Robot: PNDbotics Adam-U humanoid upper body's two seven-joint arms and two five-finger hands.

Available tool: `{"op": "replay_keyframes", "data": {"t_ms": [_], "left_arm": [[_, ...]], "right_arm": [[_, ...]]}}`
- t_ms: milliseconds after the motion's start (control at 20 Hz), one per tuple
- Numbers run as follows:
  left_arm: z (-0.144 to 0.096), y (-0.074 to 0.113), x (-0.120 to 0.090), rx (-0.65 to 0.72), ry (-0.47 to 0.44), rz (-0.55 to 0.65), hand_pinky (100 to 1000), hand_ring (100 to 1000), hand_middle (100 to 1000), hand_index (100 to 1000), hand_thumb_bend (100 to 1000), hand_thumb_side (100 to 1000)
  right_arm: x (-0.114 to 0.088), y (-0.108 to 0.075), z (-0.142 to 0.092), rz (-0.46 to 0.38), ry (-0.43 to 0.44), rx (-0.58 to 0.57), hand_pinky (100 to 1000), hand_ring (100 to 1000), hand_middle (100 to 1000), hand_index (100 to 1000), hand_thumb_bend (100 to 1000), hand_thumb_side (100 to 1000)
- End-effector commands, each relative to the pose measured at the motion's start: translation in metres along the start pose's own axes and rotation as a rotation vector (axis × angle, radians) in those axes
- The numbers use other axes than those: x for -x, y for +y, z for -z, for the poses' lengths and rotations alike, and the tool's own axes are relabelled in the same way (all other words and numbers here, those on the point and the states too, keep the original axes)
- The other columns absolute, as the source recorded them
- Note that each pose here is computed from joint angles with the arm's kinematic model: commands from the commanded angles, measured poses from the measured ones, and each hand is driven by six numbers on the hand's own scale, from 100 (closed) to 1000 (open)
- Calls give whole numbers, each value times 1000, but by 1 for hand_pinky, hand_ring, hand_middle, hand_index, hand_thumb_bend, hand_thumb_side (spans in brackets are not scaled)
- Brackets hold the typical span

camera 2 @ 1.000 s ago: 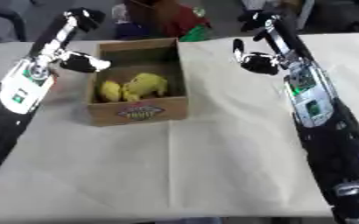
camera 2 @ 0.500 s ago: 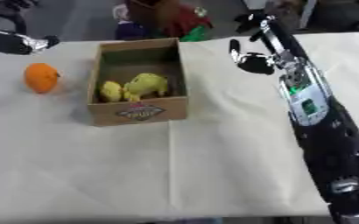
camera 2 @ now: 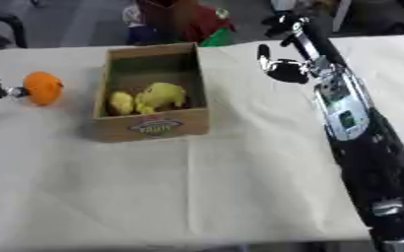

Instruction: Pick up objects on the table and place them in the box.

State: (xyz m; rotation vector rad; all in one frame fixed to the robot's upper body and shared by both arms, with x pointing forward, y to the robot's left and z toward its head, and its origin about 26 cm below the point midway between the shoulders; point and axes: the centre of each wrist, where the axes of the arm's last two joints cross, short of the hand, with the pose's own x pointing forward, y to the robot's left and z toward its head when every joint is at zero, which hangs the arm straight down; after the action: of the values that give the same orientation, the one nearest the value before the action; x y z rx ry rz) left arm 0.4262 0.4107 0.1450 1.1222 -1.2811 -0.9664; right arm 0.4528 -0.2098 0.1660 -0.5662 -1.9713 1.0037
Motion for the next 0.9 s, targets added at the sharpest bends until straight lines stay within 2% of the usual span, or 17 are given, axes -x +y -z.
{"op": "replay_keyframes", "data": {"t_ms": [50, 250, 500, 600, 750, 800, 900], "left_arm": [[4, 3, 8, -26, 37, 26, 784, 765, 751, 844, 755, 100], [6, -13, 8, -4, 54, 24, 779, 757, 749, 846, 751, 100], [8, -21, 7, -77, 88, 14, 735, 684, 676, 802, 708, 100], [9, -23, 9, -107, 113, 27, 700, 623, 598, 744, 636, 100], [9, -27, 9, -145, 140, 47, 697, 618, 592, 739, 625, 100], [9, -26, 10, -158, 145, 48, 634, 500, 451, 608, 403, 100], [9, -24, 9, -238, 166, 26, 618, 480, 411, 569, 386, 100]], "right_arm": [[-1, -14, 2, -15, -16, 24, 669, 784, 636, 828, 100, 100], [-3, -12, 3, -9, -21, 18, 669, 784, 637, 828, 100, 100], [-5, -10, 5, -5, -30, 12, 670, 785, 637, 828, 100, 100], [-5, -10, 6, -4, -31, 13, 669, 785, 637, 828, 100, 100], [-5, -11, 6, -4, -31, 14, 670, 785, 637, 828, 100, 100], [-5, -11, 6, -4, -30, 14, 670, 785, 636, 828, 100, 100], [-4, -11, 5, -3, -27, 18, 669, 785, 635, 828, 100, 100]]}}
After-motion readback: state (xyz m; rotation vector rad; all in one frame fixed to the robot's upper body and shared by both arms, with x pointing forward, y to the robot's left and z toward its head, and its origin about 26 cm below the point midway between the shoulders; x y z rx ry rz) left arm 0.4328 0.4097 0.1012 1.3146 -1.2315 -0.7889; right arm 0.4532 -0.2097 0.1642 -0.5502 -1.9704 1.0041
